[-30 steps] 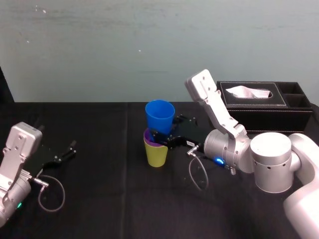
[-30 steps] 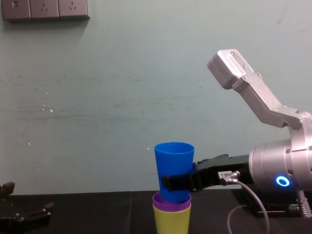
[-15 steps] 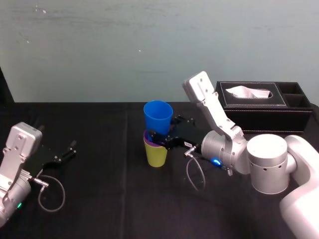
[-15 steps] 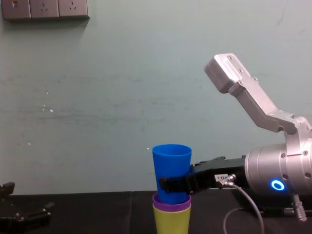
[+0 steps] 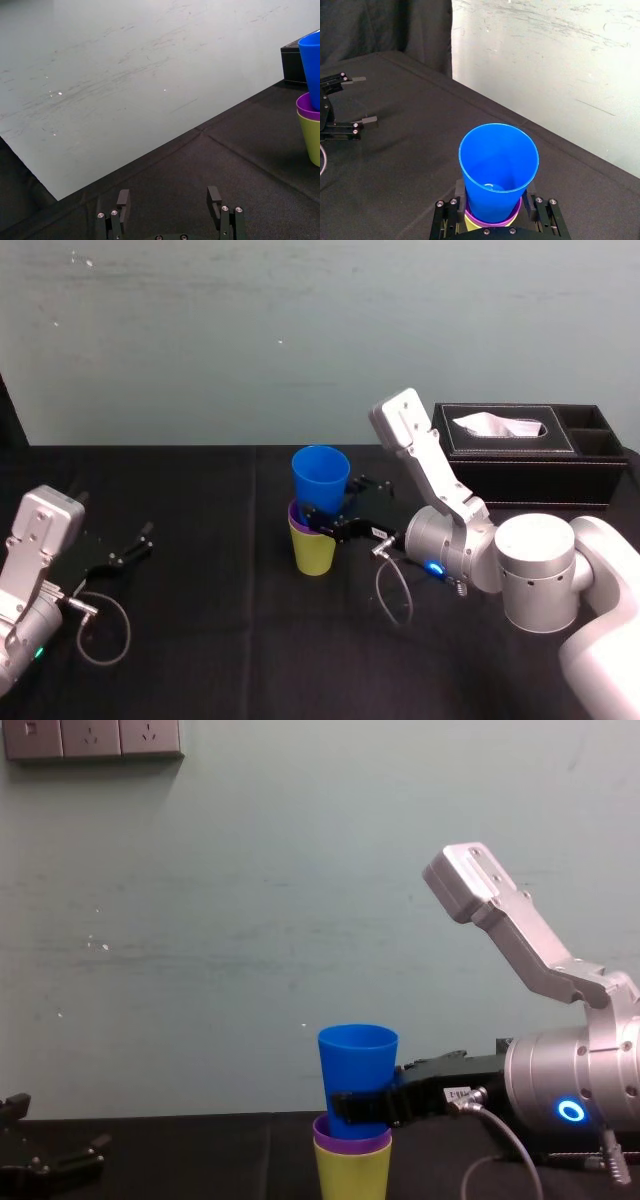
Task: Stack the three plastic cups sequentially using one hand.
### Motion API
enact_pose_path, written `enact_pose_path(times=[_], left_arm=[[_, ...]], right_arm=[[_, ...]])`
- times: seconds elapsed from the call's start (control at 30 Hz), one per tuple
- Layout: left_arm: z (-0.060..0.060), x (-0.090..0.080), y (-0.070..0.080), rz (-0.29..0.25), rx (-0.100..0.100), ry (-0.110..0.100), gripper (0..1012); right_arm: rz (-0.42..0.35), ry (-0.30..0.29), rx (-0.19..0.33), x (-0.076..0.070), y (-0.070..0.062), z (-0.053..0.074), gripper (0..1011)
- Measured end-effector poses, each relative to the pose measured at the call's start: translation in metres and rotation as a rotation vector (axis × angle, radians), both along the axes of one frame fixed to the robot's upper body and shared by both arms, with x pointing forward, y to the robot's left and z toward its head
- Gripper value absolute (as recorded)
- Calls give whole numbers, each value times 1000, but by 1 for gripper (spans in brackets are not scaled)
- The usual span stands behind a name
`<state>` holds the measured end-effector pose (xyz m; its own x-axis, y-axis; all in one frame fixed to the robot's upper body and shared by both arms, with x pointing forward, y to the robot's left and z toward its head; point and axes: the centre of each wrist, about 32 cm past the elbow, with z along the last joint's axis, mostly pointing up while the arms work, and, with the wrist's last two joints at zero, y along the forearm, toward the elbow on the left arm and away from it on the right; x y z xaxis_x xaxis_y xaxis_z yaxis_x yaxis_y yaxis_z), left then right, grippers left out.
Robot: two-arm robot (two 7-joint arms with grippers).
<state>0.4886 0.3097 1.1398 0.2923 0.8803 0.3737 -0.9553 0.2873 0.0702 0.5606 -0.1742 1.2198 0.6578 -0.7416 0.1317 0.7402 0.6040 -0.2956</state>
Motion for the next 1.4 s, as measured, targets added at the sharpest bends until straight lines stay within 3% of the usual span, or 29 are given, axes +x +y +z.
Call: enact_pose_path(times=[0.53,0.93,1.03,1.4], left_arm=[[0,0,0,0,0,0,1000],[0,0,0,0,0,0,1000],[0,0,0,0,0,0,1000],[0,0,0,0,0,0,1000]], right_arm=[[3,17,-10,1,4,-12,684],[3,16,-10,1,4,-12,684],[3,15,-10,1,3,-12,721],[4,15,-9,1,3,-12,1003]])
